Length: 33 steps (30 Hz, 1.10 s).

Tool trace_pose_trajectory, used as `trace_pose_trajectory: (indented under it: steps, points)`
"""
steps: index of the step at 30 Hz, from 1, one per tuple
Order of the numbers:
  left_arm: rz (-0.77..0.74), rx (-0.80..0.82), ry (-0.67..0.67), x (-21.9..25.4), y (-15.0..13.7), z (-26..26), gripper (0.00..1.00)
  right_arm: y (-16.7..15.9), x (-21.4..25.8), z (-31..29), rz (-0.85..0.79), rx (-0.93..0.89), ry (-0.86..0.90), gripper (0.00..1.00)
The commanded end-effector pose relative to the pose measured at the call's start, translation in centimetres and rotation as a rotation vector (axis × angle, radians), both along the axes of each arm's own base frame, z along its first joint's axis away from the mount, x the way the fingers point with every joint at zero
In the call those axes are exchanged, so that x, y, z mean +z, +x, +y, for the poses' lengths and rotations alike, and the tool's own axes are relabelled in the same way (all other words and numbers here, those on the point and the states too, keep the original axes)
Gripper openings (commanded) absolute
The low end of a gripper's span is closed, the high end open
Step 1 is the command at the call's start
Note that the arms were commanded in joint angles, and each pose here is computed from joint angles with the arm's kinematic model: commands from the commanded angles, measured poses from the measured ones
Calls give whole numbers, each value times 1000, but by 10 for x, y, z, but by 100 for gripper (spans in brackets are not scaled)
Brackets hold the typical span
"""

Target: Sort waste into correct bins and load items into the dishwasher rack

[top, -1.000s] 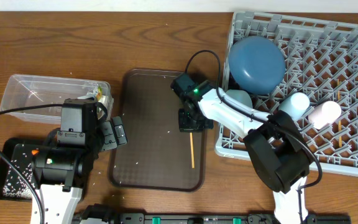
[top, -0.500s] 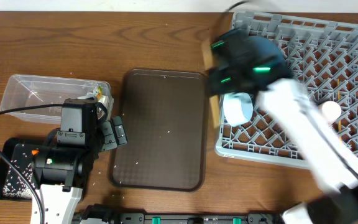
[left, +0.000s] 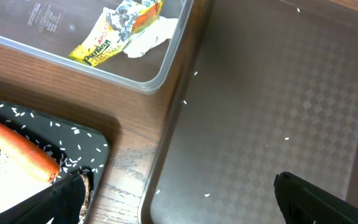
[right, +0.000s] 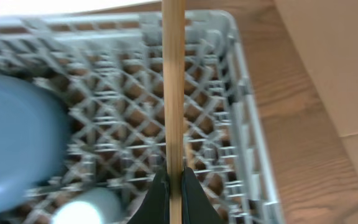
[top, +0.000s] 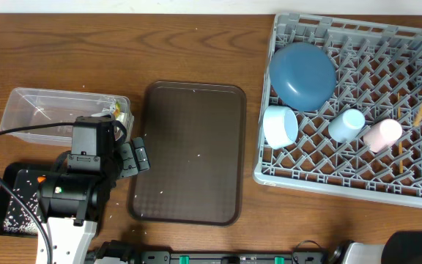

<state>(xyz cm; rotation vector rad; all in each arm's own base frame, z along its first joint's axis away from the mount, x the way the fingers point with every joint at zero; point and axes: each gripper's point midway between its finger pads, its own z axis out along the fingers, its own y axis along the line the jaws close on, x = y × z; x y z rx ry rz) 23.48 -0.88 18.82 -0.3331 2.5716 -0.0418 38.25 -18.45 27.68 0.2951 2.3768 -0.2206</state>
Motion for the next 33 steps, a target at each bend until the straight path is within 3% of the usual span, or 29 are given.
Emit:
trace_pose_trajectory:
  steps: [1, 8, 22, 24, 25, 28, 33]
  points:
    - [-17, 13, -1, 6, 2, 2, 98, 2, -27, -6, 71, 125, -5, 1]
    - [-17, 13, -1, 6, 2, 2, 98, -3, -88, -41, 275, 30, -37, 1]
    - [-17, 13, -1, 6, 2, 2, 98, -13, -169, -48, 500, 4, 35, 4]
    - [-17, 13, -1, 6, 2, 2, 98, -14, -164, -50, 492, -34, 33, 24]
    - [-17, 13, -1, 6, 2, 2, 98, -13, -157, -48, 471, -50, 34, 53]
    - [-17, 13, -1, 6, 2, 2, 98, -6, -130, -37, 392, -46, 38, 99]
    - [-17, 13, -1, 6, 2, 2, 98, 3, -49, 23, 127, 15, 186, 99]
